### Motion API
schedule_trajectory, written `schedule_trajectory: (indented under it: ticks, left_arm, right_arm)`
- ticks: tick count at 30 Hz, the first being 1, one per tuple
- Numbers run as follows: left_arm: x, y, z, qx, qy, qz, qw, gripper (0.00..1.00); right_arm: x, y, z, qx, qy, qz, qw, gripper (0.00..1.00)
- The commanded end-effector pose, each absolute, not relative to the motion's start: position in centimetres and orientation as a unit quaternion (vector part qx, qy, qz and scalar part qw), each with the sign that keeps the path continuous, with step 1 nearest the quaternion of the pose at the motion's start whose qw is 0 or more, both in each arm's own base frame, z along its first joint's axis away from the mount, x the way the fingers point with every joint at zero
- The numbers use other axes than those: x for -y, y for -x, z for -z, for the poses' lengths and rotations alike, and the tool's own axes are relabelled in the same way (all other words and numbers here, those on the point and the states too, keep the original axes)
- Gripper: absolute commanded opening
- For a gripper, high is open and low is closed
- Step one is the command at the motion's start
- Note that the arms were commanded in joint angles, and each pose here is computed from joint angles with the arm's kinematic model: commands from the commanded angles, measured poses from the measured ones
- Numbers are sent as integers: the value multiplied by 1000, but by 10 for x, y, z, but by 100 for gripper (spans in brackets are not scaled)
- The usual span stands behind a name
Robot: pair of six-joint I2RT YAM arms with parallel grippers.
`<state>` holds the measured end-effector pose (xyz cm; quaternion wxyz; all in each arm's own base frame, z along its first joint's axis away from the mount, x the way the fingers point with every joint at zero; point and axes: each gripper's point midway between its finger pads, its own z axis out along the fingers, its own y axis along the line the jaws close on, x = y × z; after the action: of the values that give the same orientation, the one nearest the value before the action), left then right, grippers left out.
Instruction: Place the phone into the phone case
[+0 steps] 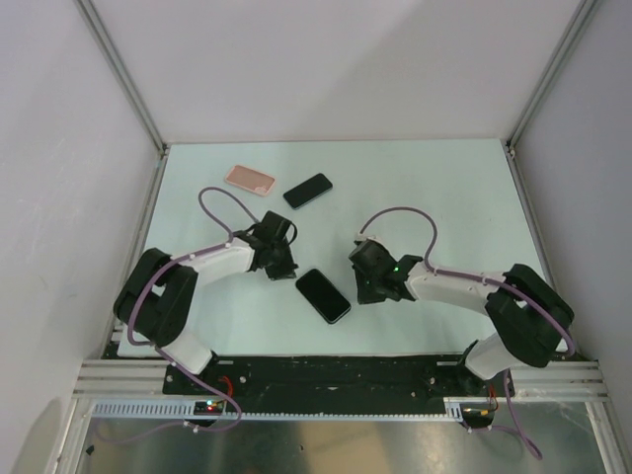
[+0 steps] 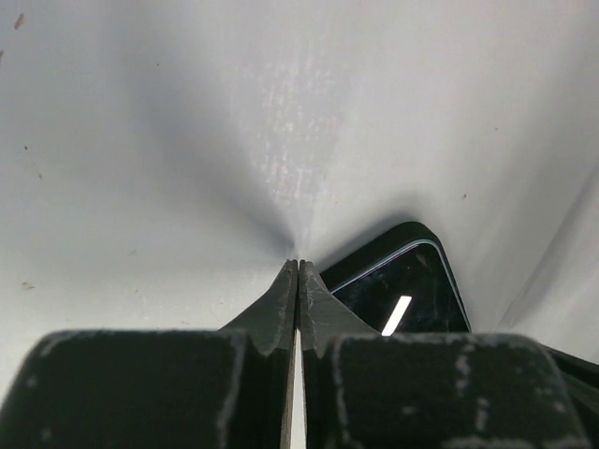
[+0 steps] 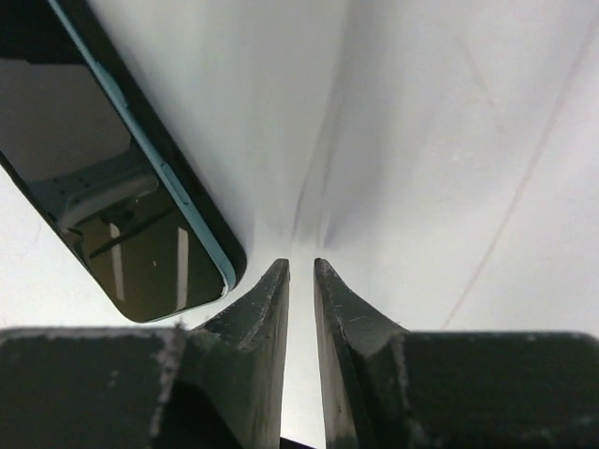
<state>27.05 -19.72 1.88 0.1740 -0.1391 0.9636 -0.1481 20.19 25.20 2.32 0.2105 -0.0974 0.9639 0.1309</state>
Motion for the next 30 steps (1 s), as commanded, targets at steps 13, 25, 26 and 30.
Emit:
schedule_trajectory:
  ticks: [13, 25, 26, 30]
  left_arm:
    - [193, -253, -36, -954, 148, 181, 188, 2]
    - [220, -216, -30, -959, 132, 193, 160, 1]
    - [222, -214, -30, -959, 130, 194, 158, 1]
    - [229, -208, -26, -962, 121, 193, 150, 0]
  right_arm:
    - [-288, -202, -69, -921, 151, -249, 258, 22]
    - [-286, -202, -43, -931, 166, -216, 243, 16]
    - [-286, -202, -42, -931, 167, -214, 243, 16]
    - [-284, -205, -38, -933, 165, -202, 247, 15]
